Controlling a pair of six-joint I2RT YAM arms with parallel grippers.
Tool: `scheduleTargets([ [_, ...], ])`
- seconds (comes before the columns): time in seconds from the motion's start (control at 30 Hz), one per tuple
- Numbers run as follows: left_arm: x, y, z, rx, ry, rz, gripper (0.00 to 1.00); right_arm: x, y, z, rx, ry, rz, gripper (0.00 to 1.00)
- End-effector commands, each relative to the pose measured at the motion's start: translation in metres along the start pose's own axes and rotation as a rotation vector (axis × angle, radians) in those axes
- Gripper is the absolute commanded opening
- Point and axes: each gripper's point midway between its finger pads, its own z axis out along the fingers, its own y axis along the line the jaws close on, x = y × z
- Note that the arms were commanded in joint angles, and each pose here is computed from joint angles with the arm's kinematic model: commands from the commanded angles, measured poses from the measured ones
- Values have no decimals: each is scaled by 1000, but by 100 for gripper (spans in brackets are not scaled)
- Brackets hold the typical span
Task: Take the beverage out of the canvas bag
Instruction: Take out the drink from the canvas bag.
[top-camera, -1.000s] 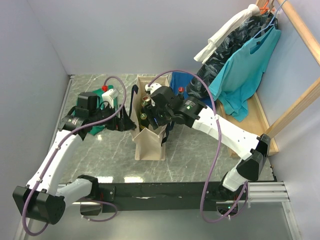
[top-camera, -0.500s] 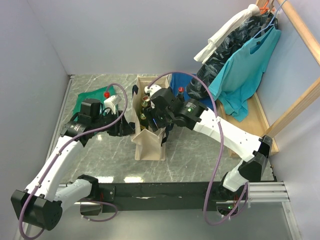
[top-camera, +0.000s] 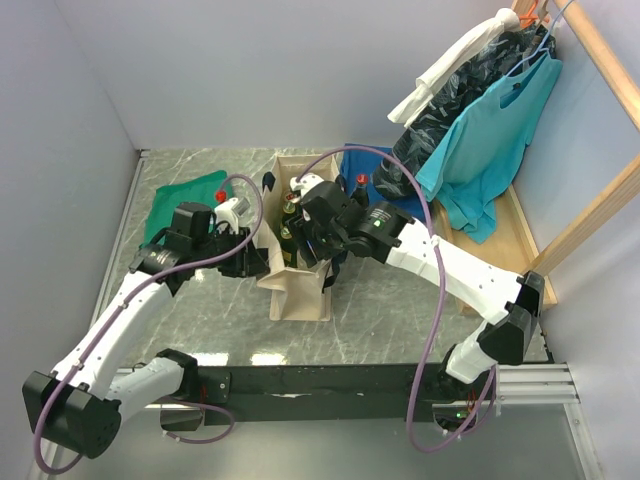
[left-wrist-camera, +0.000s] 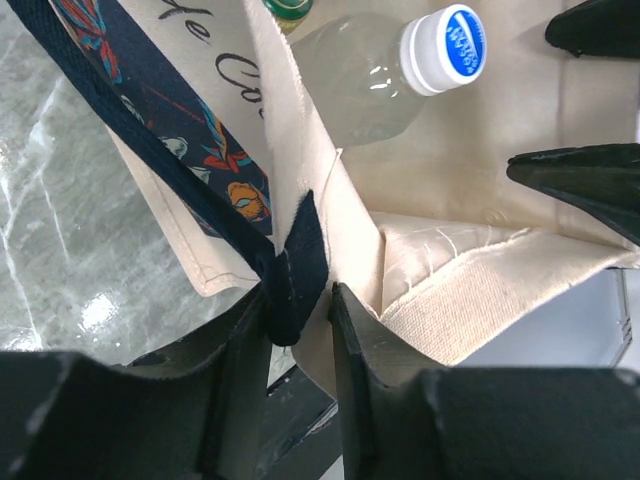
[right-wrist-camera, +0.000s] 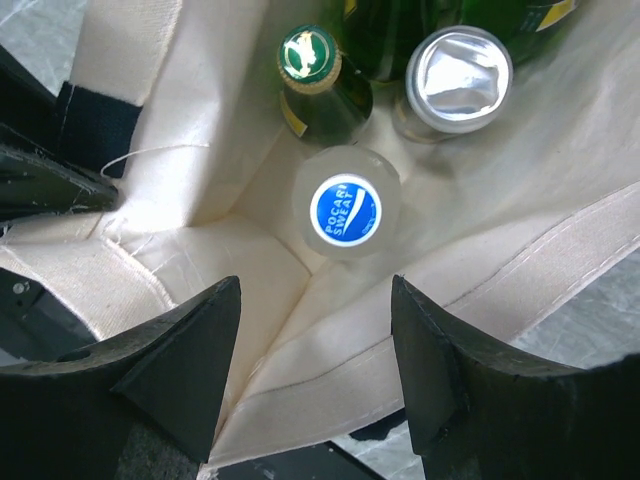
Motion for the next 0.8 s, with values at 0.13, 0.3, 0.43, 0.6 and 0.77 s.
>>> scheduleTargets([
  [0.13, 14, 14, 9, -83, 62, -25, 29, -15, 1, 16, 34, -33, -24, 69],
  [0.3, 16, 14, 12, -96, 76, -24, 28, -19, 2, 22, 36, -36, -29, 69],
  [0.43, 18, 12, 14, -92, 84, -19, 27, -23, 2, 24, 38, -50, -26, 70],
  [0.6, 22, 10, 16, -89, 102, -10, 26, -24, 2, 29, 43, -44, -31, 70],
  [0.77, 23, 10, 16, -103, 100, -8, 26, -23, -3, 35, 61, -39, -26, 70],
])
